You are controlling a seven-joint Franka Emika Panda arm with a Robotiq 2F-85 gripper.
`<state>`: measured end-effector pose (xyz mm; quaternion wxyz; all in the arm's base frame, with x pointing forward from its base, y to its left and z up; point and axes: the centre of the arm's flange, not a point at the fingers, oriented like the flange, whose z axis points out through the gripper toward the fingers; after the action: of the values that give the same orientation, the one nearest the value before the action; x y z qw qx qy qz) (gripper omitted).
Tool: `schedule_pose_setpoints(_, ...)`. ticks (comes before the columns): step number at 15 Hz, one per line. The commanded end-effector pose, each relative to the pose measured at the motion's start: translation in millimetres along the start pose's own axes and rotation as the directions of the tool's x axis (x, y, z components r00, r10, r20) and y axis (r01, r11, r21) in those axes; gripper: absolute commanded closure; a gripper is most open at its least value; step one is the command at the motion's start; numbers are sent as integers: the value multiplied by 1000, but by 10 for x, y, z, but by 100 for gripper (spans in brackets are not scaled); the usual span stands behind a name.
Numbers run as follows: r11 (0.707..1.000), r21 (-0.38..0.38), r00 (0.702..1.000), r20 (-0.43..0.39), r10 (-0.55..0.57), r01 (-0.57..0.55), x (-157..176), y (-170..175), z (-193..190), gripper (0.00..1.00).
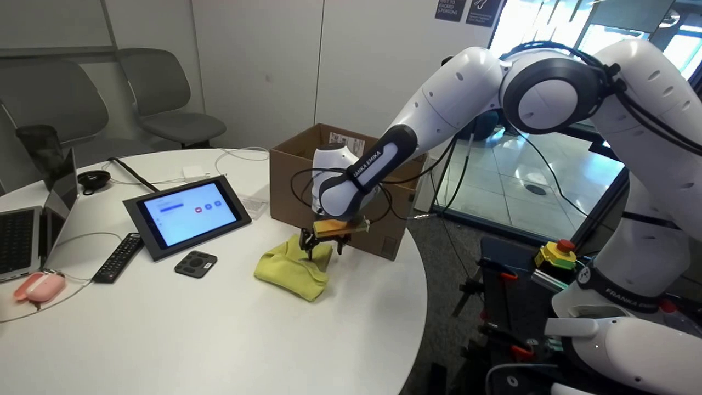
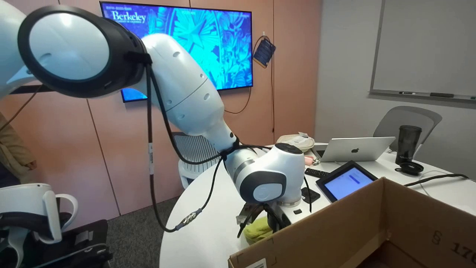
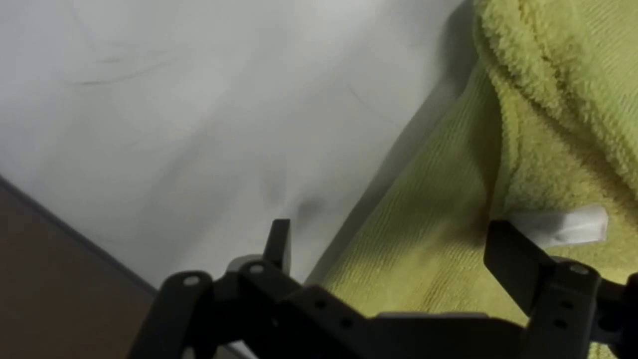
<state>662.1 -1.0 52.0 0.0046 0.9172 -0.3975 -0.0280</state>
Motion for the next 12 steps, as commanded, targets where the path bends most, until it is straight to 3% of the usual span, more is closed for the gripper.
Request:
schedule_pose_setpoints(1,992,37,992,-46,121,-119,44,-2,181,0)
schedule_pose_setpoints(6,978,43,975,-84,207,-204,114,78,270,0)
schedule_pose_setpoints(12,978,58,974,-96,203,-199,110,17,179,0)
